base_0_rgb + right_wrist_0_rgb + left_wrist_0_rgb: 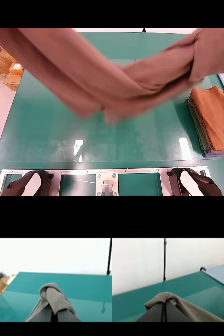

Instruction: Fold the shirts.

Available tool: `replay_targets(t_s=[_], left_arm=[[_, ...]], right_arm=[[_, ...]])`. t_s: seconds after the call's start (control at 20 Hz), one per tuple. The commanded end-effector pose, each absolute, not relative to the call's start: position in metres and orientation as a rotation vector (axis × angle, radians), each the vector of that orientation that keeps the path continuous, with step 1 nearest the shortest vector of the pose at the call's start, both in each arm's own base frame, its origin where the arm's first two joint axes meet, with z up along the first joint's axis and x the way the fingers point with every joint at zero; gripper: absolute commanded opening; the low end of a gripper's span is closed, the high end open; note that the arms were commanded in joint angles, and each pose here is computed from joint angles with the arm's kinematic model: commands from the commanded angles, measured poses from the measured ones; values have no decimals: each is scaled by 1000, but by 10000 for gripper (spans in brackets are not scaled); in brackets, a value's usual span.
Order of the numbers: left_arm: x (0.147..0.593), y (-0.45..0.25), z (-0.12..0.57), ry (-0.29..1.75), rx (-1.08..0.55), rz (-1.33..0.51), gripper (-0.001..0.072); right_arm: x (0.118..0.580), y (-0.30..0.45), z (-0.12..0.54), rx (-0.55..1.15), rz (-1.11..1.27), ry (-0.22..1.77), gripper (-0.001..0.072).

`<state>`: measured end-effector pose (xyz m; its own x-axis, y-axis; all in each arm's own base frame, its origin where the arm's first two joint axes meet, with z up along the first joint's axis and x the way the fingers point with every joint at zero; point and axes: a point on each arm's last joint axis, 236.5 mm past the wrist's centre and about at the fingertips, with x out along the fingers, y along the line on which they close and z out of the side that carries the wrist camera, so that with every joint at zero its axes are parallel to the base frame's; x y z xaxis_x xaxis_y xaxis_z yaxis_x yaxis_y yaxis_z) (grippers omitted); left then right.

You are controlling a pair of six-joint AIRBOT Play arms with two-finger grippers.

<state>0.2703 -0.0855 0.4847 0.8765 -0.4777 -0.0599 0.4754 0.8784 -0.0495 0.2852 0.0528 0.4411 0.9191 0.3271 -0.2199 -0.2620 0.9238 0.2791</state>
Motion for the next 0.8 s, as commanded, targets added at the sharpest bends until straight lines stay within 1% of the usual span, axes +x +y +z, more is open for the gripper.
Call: replay_targets(t_s=[0.0, 0.1, 0.25, 0.4, 0.5, 0.6, 0.65, 0.7, 0.75], left_arm=[[317, -64, 398, 271, -142, -495, 21], [341, -63, 335, 375, -251, -529, 21], [363, -71, 226, 519, -341, -531, 21], [366, -77, 119, 643, -420, -448, 22], [359, -73, 65, 704, -457, -370, 22], [349, -68, 35, 751, -456, -334, 21], [346, -67, 29, 770, -436, -333, 22], [344, -67, 27, 777, -422, -335, 22], [344, -67, 26, 781, -419, -337, 22]], right_arm=[[334, 40, 363, 358, 301, 434, 25], [372, 40, 285, 433, 301, 559, 25], [414, 56, 149, 522, 280, 775, 26], [428, 79, 11, 575, 232, 1018, 26], [426, 90, -49, 595, 218, 1156, 26], [426, 89, -72, 610, 213, 1223, 29], [427, 83, -66, 622, 216, 1228, 134], [428, 73, -52, 635, 230, 1235, 291], [425, 61, -33, 650, 250, 1251, 315]])
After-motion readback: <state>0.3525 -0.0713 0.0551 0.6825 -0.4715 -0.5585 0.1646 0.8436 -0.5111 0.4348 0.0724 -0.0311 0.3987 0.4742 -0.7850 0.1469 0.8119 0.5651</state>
